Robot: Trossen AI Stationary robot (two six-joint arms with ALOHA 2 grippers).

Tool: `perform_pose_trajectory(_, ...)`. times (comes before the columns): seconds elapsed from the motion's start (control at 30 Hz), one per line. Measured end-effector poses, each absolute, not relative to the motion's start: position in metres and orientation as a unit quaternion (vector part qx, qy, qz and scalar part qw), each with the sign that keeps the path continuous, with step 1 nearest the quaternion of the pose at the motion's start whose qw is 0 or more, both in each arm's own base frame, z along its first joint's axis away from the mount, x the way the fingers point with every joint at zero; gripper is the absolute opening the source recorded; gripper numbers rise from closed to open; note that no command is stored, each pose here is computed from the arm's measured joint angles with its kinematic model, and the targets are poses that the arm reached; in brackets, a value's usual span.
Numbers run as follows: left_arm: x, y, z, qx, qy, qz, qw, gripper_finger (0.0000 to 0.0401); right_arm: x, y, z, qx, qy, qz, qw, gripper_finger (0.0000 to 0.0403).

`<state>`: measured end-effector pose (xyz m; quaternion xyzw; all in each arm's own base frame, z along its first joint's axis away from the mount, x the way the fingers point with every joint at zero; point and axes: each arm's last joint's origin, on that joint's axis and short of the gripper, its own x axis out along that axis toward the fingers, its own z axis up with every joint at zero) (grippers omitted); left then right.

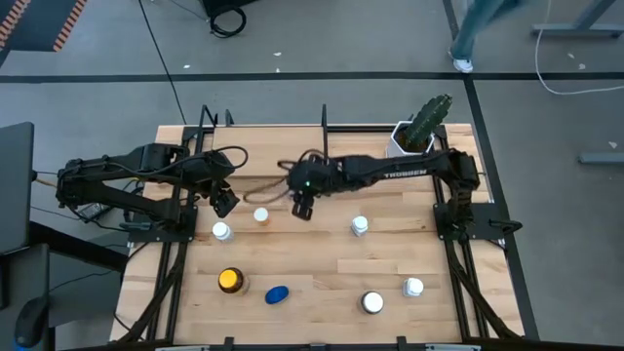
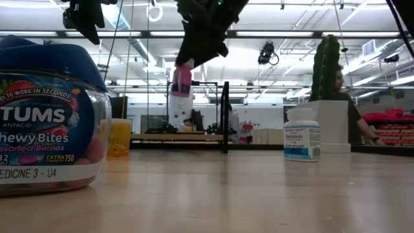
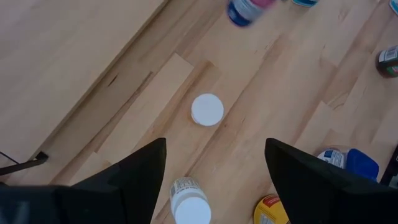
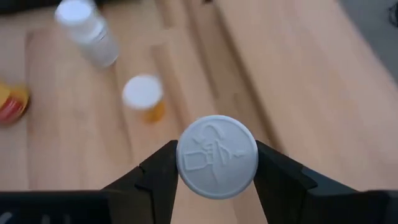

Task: Pick and place medicine bottles onto shelf by color
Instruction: Put the pink pill bottle on the shelf

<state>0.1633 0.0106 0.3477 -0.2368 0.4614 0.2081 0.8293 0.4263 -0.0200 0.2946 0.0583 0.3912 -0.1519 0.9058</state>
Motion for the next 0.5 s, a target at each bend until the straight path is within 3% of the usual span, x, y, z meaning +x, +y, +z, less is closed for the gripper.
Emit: perform_pose_trajectory(0.5,0.163,0.011,0.348,-0.226,0.464,0.202,0.832,0.0279,0.427,-0.076,0.34,0.09,0.305,-0.211,0.924,0.0188)
